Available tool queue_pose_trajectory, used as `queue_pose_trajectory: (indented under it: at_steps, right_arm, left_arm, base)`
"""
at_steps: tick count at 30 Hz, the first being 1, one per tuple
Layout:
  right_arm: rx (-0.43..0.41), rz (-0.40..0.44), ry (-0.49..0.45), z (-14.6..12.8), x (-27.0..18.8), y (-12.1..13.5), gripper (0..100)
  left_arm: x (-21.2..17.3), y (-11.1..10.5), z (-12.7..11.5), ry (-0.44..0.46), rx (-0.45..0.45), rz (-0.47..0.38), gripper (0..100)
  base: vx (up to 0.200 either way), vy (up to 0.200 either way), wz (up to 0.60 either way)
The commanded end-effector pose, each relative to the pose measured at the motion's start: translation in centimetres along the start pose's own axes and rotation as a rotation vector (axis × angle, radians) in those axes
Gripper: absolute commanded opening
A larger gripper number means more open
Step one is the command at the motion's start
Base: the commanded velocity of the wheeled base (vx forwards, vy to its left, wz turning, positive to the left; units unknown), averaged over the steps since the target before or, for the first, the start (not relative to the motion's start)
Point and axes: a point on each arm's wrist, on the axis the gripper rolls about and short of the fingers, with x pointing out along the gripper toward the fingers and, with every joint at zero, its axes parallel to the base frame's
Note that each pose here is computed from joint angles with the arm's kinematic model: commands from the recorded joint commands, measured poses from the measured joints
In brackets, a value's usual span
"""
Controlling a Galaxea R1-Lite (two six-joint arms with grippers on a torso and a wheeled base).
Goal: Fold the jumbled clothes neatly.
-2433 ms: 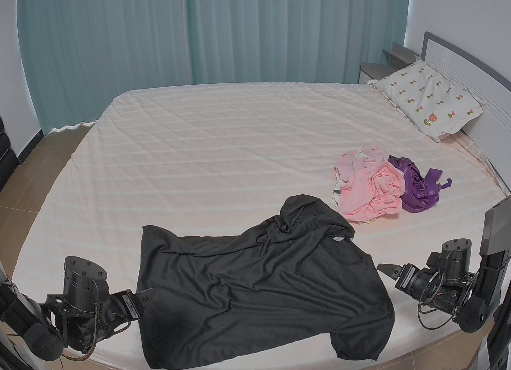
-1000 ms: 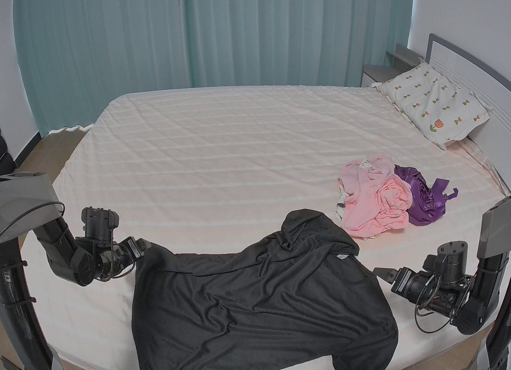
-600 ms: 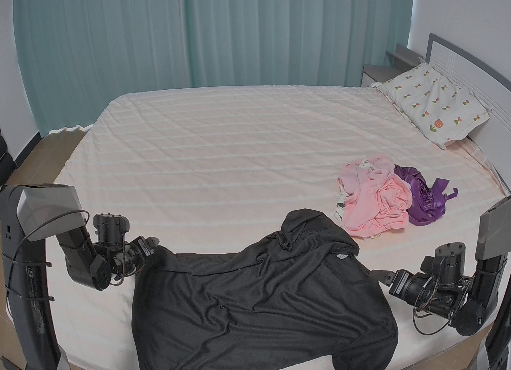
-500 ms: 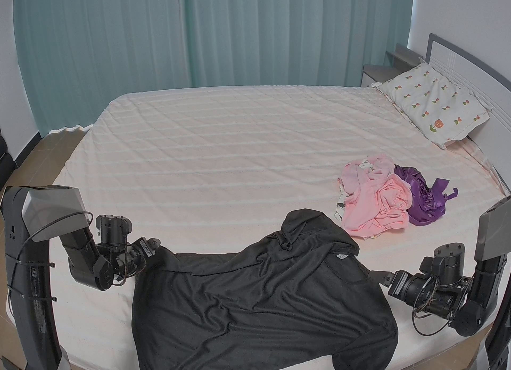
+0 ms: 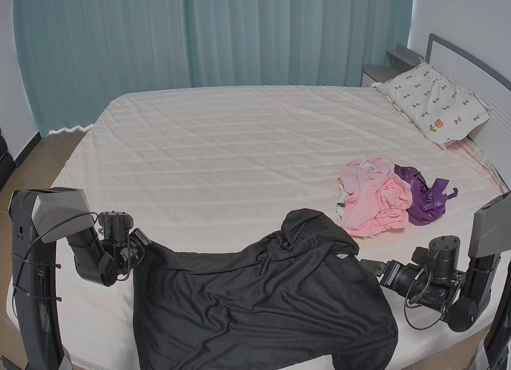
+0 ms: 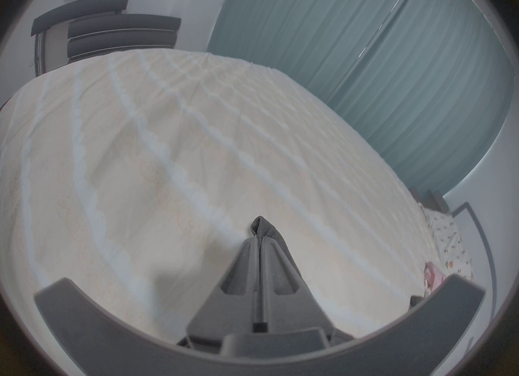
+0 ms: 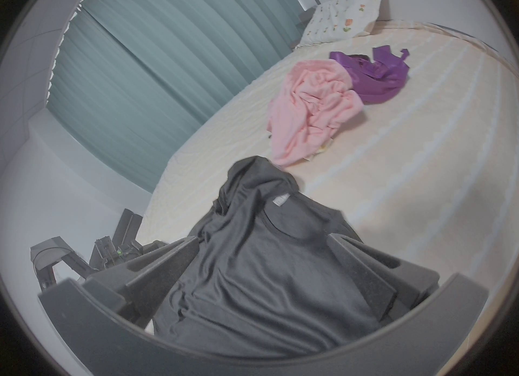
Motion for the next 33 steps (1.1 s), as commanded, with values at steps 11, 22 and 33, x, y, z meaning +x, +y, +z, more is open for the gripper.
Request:
queue_pose_trajectory:
  at_steps: [11, 22, 33]
  right_arm:
    - [-0.001, 0.15, -0.03, 3.8, 14.8, 7.1, 100]
    - [-0.013, 0.079, -0.005, 3.1, 19.7, 8.2, 100]
    - [-0.042, 0.017, 0.033, 2.5, 22.6, 7.8, 100]
  left_arm:
    - [-0.4, -0.1, 3.6, -0.281, -0.112, 0.02, 0]
    - [0.4, 2.3, 3.3, -0.259, -0.12, 0.082, 0]
    - [0.6, 2.6, 2.8, -0.242, -0.117, 0.09, 0]
  base:
    - [0.0, 0.0, 0.0]
    - [0.0, 0.0, 0.0]
    - [0.0, 0.0, 0.0]
